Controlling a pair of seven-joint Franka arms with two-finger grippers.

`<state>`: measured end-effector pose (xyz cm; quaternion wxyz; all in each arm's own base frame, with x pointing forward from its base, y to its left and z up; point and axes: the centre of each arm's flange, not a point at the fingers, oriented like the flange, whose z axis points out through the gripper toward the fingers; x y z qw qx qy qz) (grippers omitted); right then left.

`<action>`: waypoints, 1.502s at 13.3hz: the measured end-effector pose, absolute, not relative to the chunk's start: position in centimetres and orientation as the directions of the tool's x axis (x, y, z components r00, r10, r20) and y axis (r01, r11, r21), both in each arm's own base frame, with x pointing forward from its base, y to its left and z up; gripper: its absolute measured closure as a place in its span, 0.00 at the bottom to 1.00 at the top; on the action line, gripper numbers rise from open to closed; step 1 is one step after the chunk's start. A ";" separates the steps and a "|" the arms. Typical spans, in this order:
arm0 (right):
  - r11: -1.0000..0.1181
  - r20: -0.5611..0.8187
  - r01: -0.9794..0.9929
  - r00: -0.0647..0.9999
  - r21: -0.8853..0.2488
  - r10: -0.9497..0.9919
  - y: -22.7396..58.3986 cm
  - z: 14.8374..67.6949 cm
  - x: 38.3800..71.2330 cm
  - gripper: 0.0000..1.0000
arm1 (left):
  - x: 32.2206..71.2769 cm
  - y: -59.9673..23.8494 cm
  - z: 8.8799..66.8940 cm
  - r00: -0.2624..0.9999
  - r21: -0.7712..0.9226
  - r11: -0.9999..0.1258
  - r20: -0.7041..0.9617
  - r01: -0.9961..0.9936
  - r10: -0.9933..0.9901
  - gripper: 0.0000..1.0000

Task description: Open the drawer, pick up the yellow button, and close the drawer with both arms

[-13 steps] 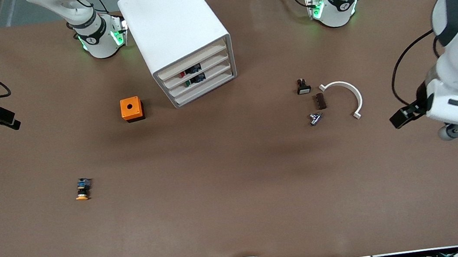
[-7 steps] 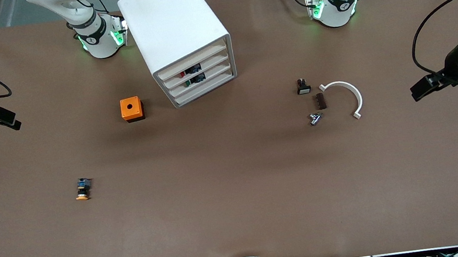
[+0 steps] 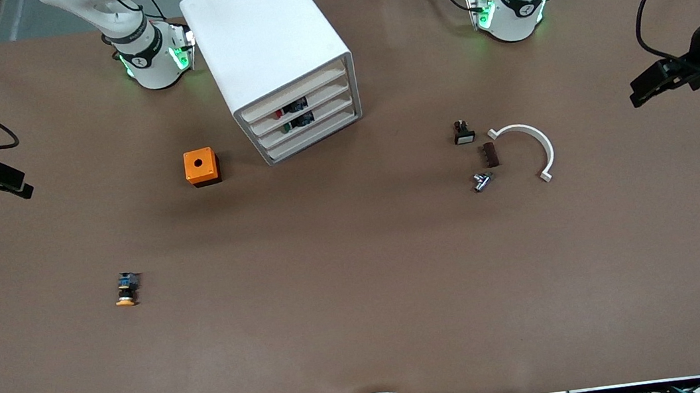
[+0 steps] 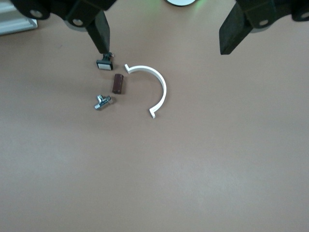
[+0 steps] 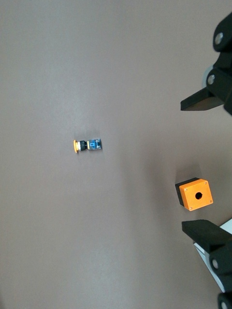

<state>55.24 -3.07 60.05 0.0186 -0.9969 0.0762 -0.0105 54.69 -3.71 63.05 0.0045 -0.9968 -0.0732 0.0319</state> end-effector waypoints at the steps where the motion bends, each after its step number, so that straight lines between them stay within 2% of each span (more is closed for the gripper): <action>1: -0.988 0.018 -0.151 0.988 -0.039 -0.152 -3.0 60.0 55.2 0.00 | 54.1 -3.5 63.2 0.987 -0.012 -0.989 -0.064 0.147 0.147 0.00; 11: -0.989 0.018 -0.141 0.990 -0.039 -0.142 -2.5 60.0 55.3 0.00 | 49.8 -5.4 63.4 0.993 -0.018 -0.993 -0.018 0.113 0.113 0.00; 20: -0.989 0.018 -0.140 0.990 -0.039 -0.140 -2.4 60.1 55.3 0.00 | 49.7 -5.3 63.2 0.998 -0.017 -0.998 -0.019 0.058 0.058 0.00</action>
